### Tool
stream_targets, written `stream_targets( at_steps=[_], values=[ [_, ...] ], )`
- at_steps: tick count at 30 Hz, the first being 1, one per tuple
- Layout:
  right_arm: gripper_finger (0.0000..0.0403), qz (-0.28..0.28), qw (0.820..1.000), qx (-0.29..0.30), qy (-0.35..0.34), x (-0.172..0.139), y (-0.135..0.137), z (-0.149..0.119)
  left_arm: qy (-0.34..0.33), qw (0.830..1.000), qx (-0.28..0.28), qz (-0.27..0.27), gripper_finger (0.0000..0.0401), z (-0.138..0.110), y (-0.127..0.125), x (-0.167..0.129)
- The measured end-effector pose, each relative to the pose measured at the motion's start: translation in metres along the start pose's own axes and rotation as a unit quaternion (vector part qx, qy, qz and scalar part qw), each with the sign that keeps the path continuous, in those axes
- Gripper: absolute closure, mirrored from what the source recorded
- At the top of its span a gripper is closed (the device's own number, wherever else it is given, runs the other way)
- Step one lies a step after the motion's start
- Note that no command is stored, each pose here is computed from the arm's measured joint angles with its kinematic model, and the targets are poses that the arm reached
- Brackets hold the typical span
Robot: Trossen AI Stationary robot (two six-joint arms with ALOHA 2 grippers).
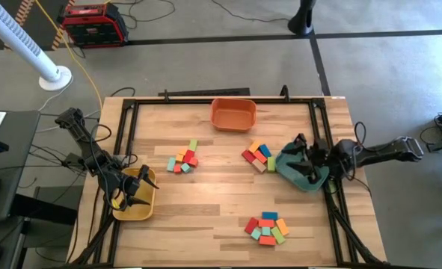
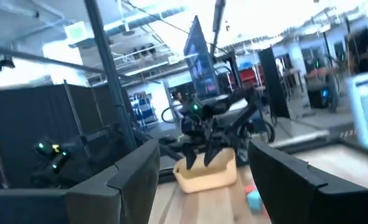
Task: Sort blocks by size
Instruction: Put the medium red block into the green bin
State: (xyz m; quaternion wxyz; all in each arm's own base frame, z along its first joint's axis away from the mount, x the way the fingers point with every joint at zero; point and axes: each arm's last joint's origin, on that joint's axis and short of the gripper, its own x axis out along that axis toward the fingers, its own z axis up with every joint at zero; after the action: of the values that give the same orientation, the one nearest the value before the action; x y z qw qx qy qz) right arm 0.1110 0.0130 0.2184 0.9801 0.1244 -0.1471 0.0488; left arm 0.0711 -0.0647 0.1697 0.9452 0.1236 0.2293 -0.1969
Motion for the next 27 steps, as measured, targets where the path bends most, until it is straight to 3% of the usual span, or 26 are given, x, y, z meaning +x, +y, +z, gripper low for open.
stream_targets(
  at_steps=[7, 11, 15, 19, 27],
  values=[
    [0.0132, 0.014, 0.994, -0.109, 0.006, 0.035, 0.016, 0.041, 0.0, 1.0, 0.0, 0.0, 0.01, 0.0, 0.0, 0.0],
    [0.0132, -0.003, 0.986, -0.14, 0.09, 0.067, 0.02, 0.058, 0.0, 1.0, 0.0, 0.0, 0.01, 0.0, 0.0, 0.0],
    [0.0132, -0.02, 0.966, -0.153, 0.206, 0.104, 0.021, 0.059, 0.0, 1.0, 0.0, 0.0, 0.01, 0.0, 0.0, 0.0],
    [0.0132, -0.032, 0.931, -0.158, 0.327, 0.14, 0.021, 0.049, 0.0, 1.0, 0.0, 0.0, 0.01, 0.0, 0.0, 0.0],
    [0.0132, -0.043, 0.833, -0.16, 0.527, 0.188, 0.018, 0.007, 0.0, 1.0, 0.0, 0.0, 0.01, 0.0, 0.0, 0.0]
  ],
)
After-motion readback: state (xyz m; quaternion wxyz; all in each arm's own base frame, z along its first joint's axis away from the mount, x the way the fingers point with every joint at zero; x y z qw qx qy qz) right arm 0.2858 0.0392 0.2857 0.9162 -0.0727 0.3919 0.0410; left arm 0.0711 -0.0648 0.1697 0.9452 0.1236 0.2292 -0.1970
